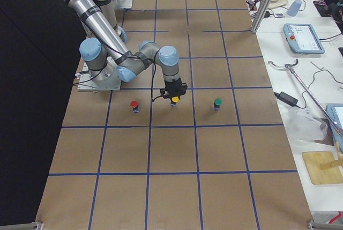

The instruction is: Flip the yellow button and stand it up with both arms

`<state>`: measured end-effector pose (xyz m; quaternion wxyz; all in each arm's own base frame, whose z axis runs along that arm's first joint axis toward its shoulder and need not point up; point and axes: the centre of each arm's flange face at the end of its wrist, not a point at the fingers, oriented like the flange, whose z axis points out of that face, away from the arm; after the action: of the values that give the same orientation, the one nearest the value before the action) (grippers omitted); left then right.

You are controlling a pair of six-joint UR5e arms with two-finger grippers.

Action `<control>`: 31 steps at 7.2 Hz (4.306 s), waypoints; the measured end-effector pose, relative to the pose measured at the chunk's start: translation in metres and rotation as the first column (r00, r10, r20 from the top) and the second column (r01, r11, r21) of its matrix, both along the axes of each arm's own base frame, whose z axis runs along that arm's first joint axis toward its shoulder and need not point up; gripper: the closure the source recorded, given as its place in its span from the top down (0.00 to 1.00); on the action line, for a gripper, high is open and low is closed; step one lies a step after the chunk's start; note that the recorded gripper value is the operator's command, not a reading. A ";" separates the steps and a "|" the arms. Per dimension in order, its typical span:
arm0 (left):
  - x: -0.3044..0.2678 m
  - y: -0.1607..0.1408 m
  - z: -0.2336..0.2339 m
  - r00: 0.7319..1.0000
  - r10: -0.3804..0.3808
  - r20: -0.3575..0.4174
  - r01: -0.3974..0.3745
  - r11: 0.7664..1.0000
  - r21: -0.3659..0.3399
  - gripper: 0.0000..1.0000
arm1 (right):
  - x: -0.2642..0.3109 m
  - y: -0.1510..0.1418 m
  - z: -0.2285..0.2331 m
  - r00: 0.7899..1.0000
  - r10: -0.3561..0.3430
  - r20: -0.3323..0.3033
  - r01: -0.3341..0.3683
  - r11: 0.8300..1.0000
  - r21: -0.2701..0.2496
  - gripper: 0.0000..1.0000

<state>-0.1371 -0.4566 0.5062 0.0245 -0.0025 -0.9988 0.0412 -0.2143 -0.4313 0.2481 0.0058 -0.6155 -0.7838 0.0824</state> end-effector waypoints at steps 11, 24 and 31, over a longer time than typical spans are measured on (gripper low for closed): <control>0.024 0.007 0.009 0.985 0.124 0.118 -0.112 0.988 -0.103 1.00 | -0.015 -0.005 -0.006 0.999 -0.034 -0.011 0.035 0.994 0.107 0.83; 0.070 -0.032 -0.012 0.982 0.148 0.117 -0.150 0.989 0.010 1.00 | 0.304 -0.048 0.272 0.766 0.642 -0.008 -0.637 0.761 0.125 1.00; 0.018 -0.001 0.023 0.997 0.016 0.069 -0.020 0.998 0.063 1.00 | 0.358 -0.018 0.285 0.285 0.959 0.013 -0.954 0.282 0.102 1.00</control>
<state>-0.1189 -0.4580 0.5289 -0.0101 0.0057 -0.9999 0.0096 0.1440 -0.4493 0.5333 0.0031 -0.0218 -0.9985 0.0501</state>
